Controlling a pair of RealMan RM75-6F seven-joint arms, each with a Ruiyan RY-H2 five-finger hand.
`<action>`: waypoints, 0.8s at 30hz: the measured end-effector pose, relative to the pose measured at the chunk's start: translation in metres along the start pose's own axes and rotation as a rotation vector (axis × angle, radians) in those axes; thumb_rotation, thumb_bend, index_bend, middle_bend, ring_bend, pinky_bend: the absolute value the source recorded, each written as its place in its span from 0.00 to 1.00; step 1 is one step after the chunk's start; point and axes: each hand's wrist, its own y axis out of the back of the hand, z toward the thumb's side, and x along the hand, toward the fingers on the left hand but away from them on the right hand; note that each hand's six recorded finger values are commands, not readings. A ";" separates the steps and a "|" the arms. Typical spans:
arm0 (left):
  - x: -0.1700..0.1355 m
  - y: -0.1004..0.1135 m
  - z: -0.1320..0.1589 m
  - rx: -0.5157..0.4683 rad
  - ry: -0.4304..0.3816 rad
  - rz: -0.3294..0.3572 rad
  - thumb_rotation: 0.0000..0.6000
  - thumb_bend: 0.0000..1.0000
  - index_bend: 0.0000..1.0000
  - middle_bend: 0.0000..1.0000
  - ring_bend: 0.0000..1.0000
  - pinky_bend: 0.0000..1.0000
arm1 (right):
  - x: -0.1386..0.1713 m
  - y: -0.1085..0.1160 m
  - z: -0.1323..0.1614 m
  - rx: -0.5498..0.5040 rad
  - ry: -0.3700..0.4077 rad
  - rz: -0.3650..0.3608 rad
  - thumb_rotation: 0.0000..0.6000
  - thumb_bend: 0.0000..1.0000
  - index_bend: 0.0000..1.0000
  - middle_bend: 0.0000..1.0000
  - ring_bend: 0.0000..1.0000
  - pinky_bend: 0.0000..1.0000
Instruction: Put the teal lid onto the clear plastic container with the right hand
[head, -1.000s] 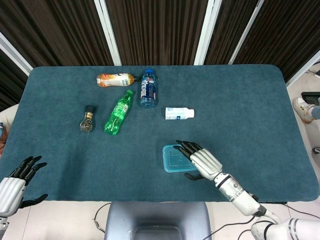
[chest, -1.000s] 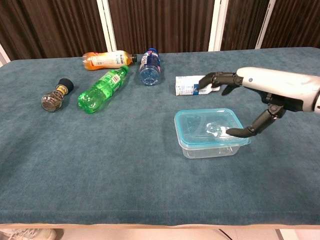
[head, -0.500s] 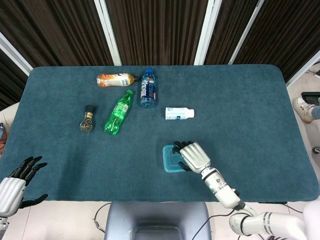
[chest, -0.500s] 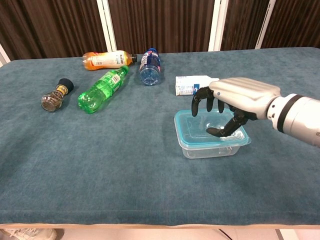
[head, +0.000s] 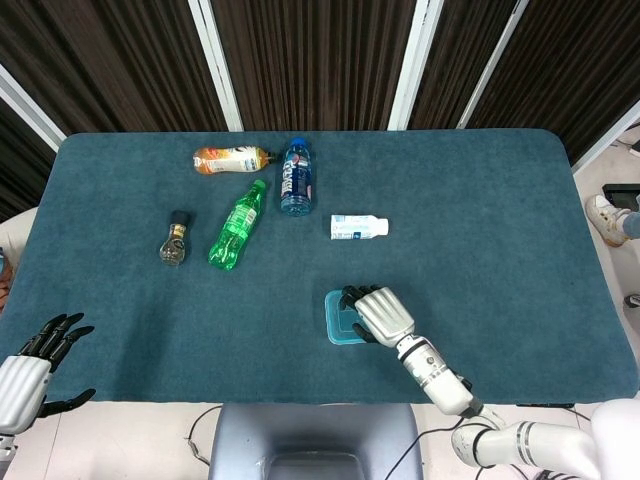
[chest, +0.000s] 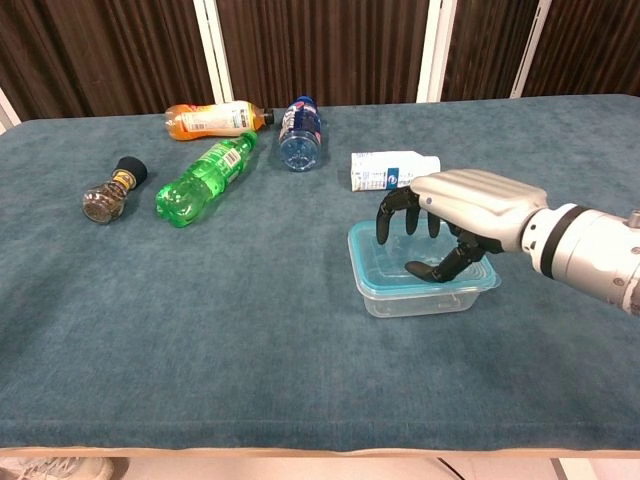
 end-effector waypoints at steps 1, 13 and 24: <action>0.000 0.000 0.000 -0.001 0.000 0.000 1.00 0.45 0.21 0.09 0.08 0.27 | 0.000 -0.001 0.000 -0.003 0.000 0.002 1.00 0.48 0.52 0.37 0.41 0.54; 0.000 0.000 0.000 -0.001 0.000 0.003 1.00 0.45 0.21 0.09 0.08 0.27 | 0.004 -0.013 -0.011 -0.026 -0.010 0.040 1.00 0.48 0.52 0.37 0.41 0.54; 0.000 0.001 0.000 -0.002 0.001 0.004 1.00 0.45 0.21 0.09 0.08 0.27 | 0.006 -0.002 -0.009 -0.039 0.004 -0.012 1.00 0.48 0.50 0.37 0.38 0.54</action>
